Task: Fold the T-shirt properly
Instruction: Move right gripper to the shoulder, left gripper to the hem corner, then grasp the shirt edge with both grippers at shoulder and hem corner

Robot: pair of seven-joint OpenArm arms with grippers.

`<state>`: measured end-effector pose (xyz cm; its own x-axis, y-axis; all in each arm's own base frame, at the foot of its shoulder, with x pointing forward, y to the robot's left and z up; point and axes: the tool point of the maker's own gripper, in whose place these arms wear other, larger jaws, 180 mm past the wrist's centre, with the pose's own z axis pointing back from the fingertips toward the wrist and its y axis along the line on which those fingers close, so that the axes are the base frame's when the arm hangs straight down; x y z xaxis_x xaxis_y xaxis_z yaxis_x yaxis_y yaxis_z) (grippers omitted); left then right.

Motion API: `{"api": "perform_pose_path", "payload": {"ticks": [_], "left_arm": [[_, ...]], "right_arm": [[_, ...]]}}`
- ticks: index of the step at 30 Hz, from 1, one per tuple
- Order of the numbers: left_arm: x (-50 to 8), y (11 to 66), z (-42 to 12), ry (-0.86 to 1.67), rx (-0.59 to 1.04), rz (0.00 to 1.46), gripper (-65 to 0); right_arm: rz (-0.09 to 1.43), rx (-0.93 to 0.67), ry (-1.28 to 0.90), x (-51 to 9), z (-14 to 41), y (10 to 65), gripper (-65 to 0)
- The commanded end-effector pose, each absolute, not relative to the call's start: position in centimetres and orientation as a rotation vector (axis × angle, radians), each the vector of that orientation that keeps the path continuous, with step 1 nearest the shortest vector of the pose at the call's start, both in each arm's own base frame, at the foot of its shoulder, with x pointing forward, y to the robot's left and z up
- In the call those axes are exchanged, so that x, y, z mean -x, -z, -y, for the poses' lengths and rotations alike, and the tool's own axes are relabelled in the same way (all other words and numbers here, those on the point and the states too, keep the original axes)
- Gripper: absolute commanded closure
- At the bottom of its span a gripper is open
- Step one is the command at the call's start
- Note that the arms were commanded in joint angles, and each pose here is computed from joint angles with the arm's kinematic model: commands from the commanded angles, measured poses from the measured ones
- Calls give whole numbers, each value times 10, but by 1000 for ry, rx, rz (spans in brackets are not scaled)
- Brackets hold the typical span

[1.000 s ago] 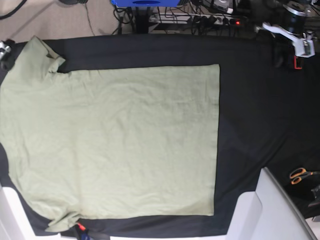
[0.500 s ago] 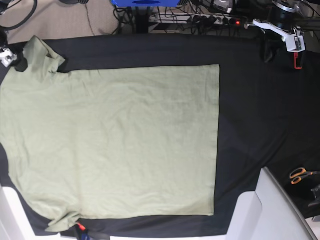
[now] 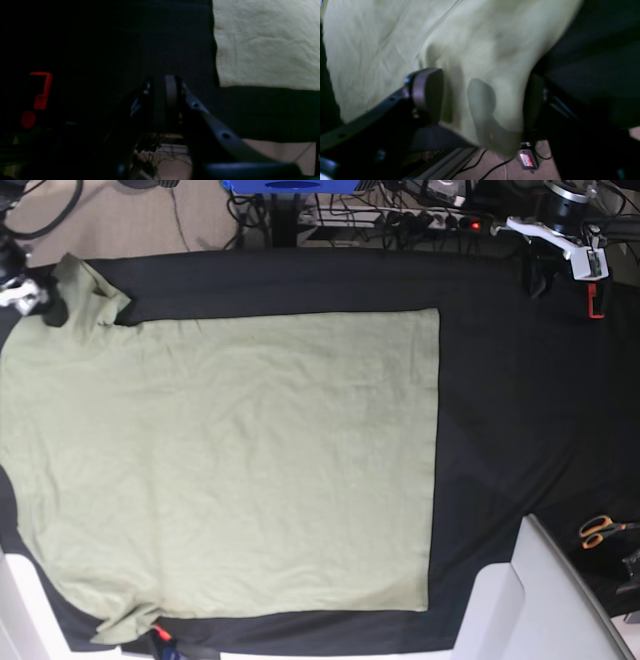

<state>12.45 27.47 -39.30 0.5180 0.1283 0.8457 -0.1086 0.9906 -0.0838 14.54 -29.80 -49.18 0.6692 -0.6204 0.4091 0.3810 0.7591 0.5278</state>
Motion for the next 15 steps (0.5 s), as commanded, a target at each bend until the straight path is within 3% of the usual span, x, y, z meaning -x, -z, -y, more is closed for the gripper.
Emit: {"api": "perform_pose_path", "payload": {"ticks": [1,5,7,10,12,15], "left_arm": [[-128,388,-274,-163,22,1052,-67],[-134,395,-264,-209,44,1057,-72],[-136,405,-257,-225,64,1000,-86],[-142,422,-249,-326,140,911,-204],[-142,433,-247,-404,196,866,-273],[-144,447,-244,-457,231,840,-301]], "right_arm": [[514,-412,559,-127,292,501,-410],[506,-419,563,-124,286,504,-345],[504,-419,563,-124,286,504,-236],[503,-418,562,-124,286,504,0],[503,-418,562,-124,286,504,-27],[503,-418,562,-124,286,504,0]]}}
